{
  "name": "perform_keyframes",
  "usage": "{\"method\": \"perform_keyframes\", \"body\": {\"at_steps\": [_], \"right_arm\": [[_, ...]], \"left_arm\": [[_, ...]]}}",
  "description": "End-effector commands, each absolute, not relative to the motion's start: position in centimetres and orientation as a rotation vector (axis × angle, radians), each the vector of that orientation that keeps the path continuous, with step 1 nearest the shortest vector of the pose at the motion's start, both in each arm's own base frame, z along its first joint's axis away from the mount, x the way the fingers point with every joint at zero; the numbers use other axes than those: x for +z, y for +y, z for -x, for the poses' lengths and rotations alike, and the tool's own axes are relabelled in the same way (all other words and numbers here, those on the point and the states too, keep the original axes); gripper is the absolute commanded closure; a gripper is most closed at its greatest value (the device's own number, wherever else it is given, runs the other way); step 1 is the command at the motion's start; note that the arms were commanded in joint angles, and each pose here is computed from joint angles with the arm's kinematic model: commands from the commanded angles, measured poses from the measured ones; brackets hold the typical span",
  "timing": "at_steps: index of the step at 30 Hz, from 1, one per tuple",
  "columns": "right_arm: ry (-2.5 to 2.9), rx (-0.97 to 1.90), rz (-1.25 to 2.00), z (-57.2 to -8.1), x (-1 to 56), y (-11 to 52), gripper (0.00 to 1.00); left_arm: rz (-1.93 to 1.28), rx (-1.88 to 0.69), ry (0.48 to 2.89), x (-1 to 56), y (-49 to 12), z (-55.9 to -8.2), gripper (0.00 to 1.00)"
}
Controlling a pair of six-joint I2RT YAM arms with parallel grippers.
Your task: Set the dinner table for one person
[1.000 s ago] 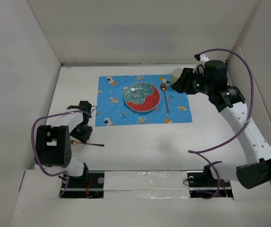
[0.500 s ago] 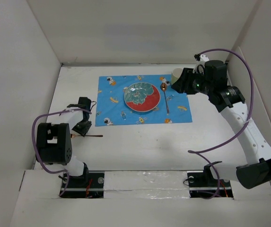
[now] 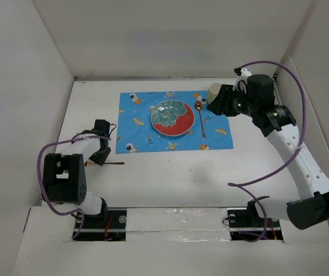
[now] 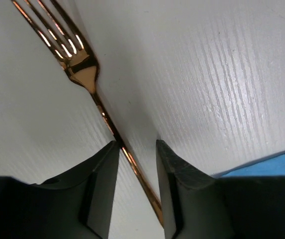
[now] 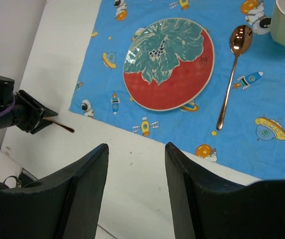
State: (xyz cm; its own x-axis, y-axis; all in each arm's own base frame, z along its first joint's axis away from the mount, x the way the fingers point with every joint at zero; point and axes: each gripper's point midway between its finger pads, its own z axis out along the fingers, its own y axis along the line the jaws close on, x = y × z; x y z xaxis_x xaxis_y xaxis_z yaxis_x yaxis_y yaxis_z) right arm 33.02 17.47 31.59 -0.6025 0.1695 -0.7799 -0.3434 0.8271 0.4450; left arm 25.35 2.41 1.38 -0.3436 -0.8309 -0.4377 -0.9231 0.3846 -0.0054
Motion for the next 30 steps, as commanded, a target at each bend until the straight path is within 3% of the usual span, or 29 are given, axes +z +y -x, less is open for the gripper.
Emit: {"method": "perform_keyframes", "body": {"at_steps": [1,3,4,7,13,17,24,30], "right_arm": [[2.066,0.726,0.162,-32.9,32.4,17.8,0.45],[2.064,0.718,0.159,-32.9,32.5,17.6,0.46],[2.069,0.712,0.155,-32.9,32.4,17.6,0.46],[2.067,0.691,0.148,-32.9,32.6,17.2,0.46],[2.067,0.634,0.121,-33.1,32.9,16.3,0.46],[2.072,0.617,0.114,-33.0,32.5,16.1,0.46],[2.105,0.601,0.089,-32.6,30.7,15.4,0.45],[2.113,0.564,0.033,-32.0,29.5,13.8,0.46]], "left_arm": [[1.633,0.371,2.331,-2.2,1.7,-23.3,0.71],[1.666,0.369,2.344,-2.9,1.3,-23.4,0.78],[1.675,0.369,2.348,-3.1,1.2,-23.4,0.88],[1.681,0.365,2.349,-3.5,1.1,-23.7,1.00],[1.548,0.418,2.348,-1.6,2.5,-23.6,1.00],[1.350,0.436,2.309,3.0,4.2,-25.2,1.00],[0.801,0.251,2.256,13.3,-1.5,-32.7,1.00],[0.456,0.109,2.322,15.5,-6.6,-39.6,1.00]]}}
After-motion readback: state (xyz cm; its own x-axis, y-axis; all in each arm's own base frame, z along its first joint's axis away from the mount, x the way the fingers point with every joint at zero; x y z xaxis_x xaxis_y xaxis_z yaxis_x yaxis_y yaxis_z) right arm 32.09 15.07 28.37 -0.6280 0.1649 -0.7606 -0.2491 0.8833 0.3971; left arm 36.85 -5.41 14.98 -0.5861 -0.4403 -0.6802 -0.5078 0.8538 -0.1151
